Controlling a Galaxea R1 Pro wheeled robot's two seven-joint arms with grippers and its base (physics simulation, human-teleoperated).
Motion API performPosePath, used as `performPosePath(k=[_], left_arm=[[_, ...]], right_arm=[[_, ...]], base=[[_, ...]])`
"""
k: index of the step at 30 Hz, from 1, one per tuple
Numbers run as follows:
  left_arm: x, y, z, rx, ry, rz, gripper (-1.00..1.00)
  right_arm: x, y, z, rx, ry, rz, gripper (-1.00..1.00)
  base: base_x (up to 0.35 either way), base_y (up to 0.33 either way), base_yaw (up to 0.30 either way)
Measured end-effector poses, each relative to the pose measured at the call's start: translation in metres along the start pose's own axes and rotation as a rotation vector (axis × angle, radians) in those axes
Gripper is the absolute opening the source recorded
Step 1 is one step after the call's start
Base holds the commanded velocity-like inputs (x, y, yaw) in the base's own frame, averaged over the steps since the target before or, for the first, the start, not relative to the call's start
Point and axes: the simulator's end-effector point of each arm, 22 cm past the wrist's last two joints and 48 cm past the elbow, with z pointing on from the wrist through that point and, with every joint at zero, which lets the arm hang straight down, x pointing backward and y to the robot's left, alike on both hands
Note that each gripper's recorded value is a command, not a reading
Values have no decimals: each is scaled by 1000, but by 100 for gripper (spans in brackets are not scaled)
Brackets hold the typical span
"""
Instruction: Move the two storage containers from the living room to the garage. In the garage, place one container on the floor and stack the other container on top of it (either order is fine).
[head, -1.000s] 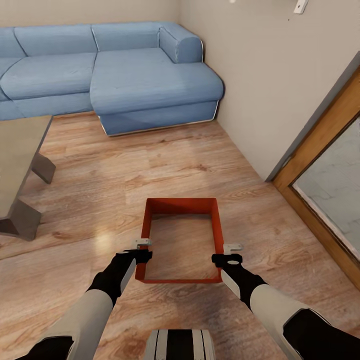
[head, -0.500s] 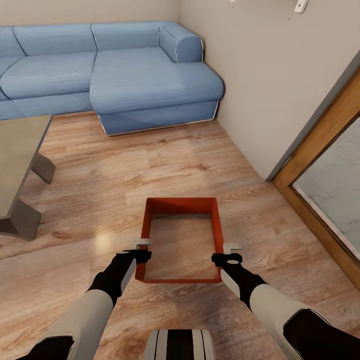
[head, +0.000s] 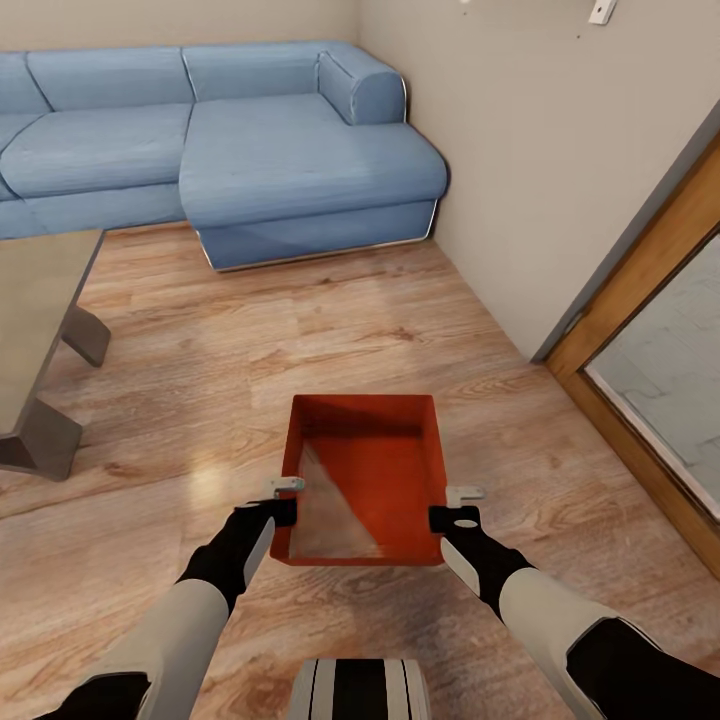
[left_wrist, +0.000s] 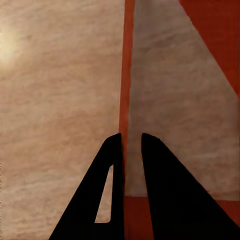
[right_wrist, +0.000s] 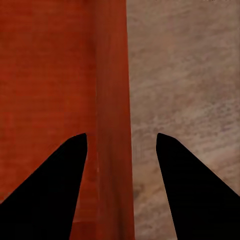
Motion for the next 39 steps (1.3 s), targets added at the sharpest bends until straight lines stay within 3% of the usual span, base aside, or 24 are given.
performPosePath(k=[20,39], left_arm=[[-4,1,1,-3,-1,3,-100],[-23,1,-33,-4,15,2,-100]], right_arm=[[-4,1,2,-6,3,1,-100],[-26,-4,-30,-7,17,3,-100]], base=[[0,0,0],[0,0,0]])
